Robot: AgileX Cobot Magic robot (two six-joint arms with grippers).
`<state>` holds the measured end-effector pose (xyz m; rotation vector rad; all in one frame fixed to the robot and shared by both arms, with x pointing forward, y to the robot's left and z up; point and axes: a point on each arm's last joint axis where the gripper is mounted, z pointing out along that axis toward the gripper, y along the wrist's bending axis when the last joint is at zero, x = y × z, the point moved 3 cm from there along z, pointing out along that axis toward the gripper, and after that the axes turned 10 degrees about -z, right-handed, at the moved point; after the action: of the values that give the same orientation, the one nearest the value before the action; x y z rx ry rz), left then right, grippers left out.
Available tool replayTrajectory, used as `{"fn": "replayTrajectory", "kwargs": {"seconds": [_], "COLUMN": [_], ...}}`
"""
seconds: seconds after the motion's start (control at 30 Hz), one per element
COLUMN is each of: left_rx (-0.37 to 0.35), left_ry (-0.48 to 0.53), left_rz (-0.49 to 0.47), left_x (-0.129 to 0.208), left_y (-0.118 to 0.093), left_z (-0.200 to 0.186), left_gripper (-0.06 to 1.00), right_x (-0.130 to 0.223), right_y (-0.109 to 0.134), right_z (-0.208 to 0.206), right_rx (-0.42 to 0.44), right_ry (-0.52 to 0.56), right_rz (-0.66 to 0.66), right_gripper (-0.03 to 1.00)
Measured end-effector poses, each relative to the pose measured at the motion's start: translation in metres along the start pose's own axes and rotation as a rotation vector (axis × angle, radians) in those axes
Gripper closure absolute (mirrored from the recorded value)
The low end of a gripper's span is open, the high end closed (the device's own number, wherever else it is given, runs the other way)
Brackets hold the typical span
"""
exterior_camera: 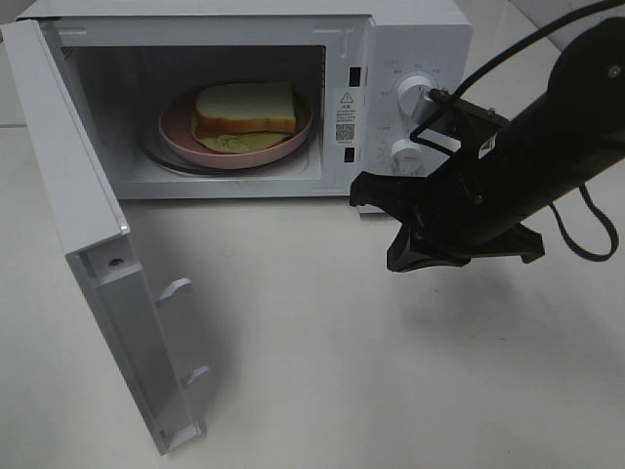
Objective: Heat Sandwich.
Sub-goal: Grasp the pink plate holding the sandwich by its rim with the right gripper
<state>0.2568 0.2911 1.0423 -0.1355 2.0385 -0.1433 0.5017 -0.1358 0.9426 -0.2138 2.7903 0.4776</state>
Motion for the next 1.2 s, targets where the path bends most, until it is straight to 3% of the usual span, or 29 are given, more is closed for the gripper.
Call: {"fn": "replayTrajectory", "kwargs": {"seconds": [0.13,0.27,0.37,0.43,0.47,0.57,0.6,0.63,0.7,0.73,0.77,0.87,0.9,1.03,1.1,1.2], "left_rx": [0.000,0.000,0.000,0.000,0.000,0.000,0.000,0.000,0.000,0.000,0.000,0.000,0.000,0.000,0.000,0.000], "left_ry": [0.000,0.000,0.000,0.000,0.000,0.000,0.000,0.000,0.000,0.000,0.000,0.000,0.000,0.000,0.000,0.000], "left_rz": [0.000,0.000,0.000,0.000,0.000,0.000,0.000,0.000,0.000,0.000,0.000,0.000,0.000,0.000,0.000,0.000], "left_x": [0.000,0.000,0.000,0.000,0.000,0.000,0.000,0.000,0.000,0.000,0.000,0.000,0.000,0.000,0.000,0.000], "left_y": [0.000,0.000,0.000,0.000,0.000,0.000,0.000,0.000,0.000,0.000,0.000,0.000,0.000,0.000,0.000,0.000], "left_z": [0.000,0.000,0.000,0.000,0.000,0.000,0.000,0.000,0.000,0.000,0.000,0.000,0.000,0.000,0.000,0.000], "left_gripper": [-0.02,-0.02,-0.02,-0.02,-0.02,-0.02,-0.02,-0.02,-0.02,-0.02,-0.02,-0.02,-0.02,-0.02,-0.02,-0.02], "right_x": [-0.003,-0.007,-0.007,-0.006,-0.006,-0.005,-0.005,-0.005,-0.004,-0.004,-0.004,-0.004,-0.004,-0.004,-0.004,-0.006], "right_y": [0.003,0.006,0.006,0.007,0.007,0.007,0.007,0.007,0.007,0.007,0.007,0.007,0.007,0.005,0.004,-0.002], "right_z": [-0.007,-0.019,-0.022,-0.025,-0.025,-0.027,-0.027,-0.027,-0.028,-0.028,-0.028,-0.028,-0.028,-0.028,-0.028,-0.028], "right_rx": [0.015,0.025,0.022,0.010,0.010,-0.010,-0.023,-0.023,-0.036,-0.050,-0.050,-0.079,-0.079,-0.092,-0.086,-0.045], "right_ry": [0.046,0.119,0.139,0.171,0.171,0.193,0.199,0.199,0.206,0.208,0.208,0.207,0.207,0.214,0.220,0.252], "right_rz": [-0.108,-0.370,-0.470,-0.637,-0.637,-0.825,-0.942,-0.942,-1.062,-1.180,-1.180,-1.432,-1.432,-1.652,-1.681,-1.726], "right_gripper": [0.91,0.91,0.91,0.91,0.91,0.91,0.90,0.90,0.90,0.90,0.90,0.89,0.89,0.88,0.87,0.78]}}
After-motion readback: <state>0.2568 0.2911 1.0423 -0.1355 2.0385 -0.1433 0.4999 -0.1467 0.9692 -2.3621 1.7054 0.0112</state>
